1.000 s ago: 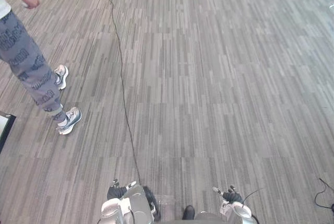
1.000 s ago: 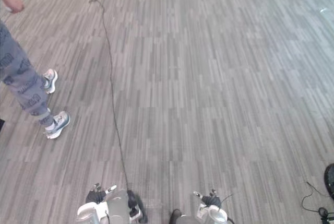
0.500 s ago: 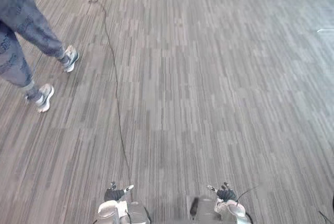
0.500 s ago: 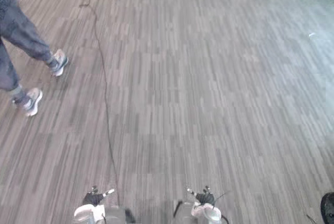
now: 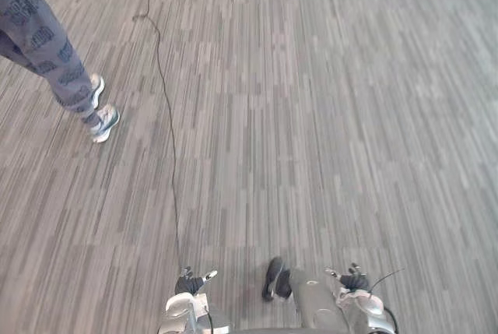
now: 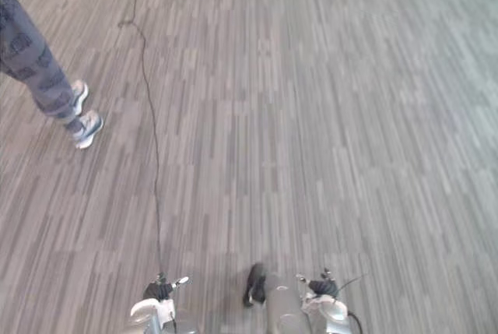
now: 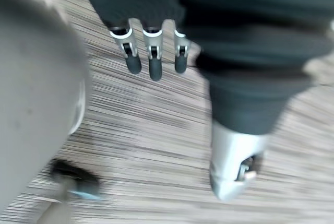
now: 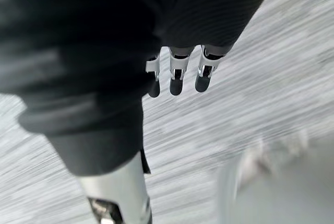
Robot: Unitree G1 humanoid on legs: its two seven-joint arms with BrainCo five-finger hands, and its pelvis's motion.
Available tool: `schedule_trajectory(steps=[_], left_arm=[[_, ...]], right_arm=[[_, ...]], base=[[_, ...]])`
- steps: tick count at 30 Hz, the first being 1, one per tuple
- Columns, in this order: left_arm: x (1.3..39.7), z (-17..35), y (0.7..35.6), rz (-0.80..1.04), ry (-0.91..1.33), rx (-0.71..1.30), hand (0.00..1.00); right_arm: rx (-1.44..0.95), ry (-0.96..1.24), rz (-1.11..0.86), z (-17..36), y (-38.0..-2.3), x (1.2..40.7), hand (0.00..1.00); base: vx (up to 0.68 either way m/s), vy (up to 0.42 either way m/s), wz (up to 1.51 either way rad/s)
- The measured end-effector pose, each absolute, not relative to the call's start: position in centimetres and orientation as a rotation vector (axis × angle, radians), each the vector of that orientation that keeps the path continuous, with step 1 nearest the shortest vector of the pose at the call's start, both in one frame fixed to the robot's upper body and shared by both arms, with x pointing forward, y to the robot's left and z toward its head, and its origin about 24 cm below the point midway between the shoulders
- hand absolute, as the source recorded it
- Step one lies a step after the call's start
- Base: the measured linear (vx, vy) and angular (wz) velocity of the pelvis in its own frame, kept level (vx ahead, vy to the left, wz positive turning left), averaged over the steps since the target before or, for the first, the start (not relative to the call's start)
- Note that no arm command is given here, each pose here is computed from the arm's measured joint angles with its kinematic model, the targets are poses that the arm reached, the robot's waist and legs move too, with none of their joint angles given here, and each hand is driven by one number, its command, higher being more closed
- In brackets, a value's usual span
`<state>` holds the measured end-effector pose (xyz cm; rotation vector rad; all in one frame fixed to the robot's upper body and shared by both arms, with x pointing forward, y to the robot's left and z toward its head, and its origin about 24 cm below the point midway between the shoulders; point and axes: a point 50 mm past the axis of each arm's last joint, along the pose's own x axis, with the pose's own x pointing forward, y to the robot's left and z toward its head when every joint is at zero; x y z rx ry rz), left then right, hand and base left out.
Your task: Pick up cushions and gather them together orderly.
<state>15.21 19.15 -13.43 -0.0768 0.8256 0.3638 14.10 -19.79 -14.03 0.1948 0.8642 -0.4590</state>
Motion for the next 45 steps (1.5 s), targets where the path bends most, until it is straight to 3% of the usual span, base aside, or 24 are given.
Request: schedule_trajectory(steps=[11, 21, 25, 29, 35, 45], left_arm=[[14.3, -13.4, 21.4, 0.414, 0.826, -0.041, 0.00], [13.3, -14.5, 20.3, 0.334, 0.927, -0.002, 0.00], [12.9, -14.9, 19.3, 0.299, 0.954, -0.015, 0.00], [13.7, -14.6, 18.4, 0.306, 0.917, -0.060, 0.00], [14.6, -13.3, 19.3, 0.360, 0.806, -0.089, 0.00], [13.4, -13.7, 21.2, 0.427, 0.836, -0.092, 0.00]], right_arm=[[0.222, 0.926, -0.381, -14.8, -16.5, 13.3, 0.00], [0.164, 0.843, -0.330, -13.7, -17.7, 15.5, 0.00], [0.122, 0.869, -0.381, -13.8, -20.3, 14.8, 0.00], [0.151, 0.852, -0.411, -13.7, -20.3, 14.5, 0.00], [0.147, 0.887, -0.332, -14.1, -18.0, 14.6, 0.00], [0.198, 0.958, -0.321, -15.1, -16.0, 13.2, 0.00]], base=[[0.64, 0.255, -0.94], [0.49, 0.102, -0.66], [0.60, -0.025, -0.44], [0.55, -0.120, -0.45], [0.47, -0.020, -0.81], [0.67, 0.267, -0.93]])
